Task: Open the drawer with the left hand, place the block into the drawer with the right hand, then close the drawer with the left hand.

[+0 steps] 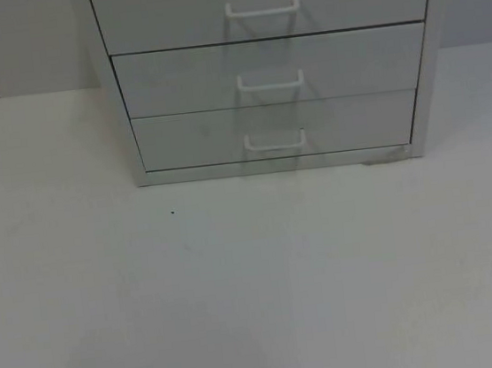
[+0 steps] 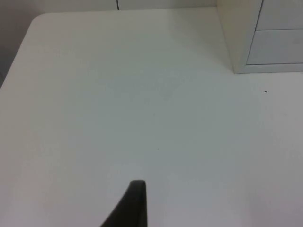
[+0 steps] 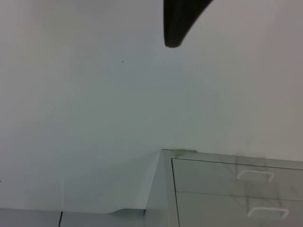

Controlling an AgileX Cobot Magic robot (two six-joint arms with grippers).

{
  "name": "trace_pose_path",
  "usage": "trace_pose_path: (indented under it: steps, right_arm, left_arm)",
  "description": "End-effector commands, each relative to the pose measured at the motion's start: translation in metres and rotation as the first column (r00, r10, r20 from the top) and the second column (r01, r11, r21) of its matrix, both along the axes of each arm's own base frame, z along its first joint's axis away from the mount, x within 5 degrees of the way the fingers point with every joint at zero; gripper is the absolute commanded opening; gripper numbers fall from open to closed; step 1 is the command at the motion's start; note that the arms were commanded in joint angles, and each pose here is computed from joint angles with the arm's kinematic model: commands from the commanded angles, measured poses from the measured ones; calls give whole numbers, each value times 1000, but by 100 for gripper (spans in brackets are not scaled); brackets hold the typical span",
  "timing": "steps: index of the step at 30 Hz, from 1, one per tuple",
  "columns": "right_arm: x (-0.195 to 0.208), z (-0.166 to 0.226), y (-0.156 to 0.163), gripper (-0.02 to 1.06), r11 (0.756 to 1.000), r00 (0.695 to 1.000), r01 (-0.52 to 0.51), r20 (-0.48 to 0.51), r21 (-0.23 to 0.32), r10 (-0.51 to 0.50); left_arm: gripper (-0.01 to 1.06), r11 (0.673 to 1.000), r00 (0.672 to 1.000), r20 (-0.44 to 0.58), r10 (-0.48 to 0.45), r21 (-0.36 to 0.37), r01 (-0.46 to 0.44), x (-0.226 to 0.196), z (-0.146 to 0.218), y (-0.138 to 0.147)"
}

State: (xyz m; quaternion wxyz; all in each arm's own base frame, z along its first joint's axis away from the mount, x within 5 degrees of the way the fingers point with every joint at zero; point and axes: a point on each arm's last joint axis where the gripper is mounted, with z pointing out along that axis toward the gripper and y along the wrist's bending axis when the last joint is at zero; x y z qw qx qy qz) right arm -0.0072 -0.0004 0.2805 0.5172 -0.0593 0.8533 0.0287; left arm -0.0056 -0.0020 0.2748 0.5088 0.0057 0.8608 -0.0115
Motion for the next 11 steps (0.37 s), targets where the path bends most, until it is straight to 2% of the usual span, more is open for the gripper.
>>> trace_pose_path:
  steps: [1,11]
  right_arm:
    - [0,0,0,105,1000,1000,-3,7,5,3]
    - [0,0,1,105,995,995,100,7,5,-100]
  left_arm:
    - [105,1000,1000,9,10,-5,-10,1,0,0]
    - [105,1000,1000,9,10,-5,-10,1,0,0]
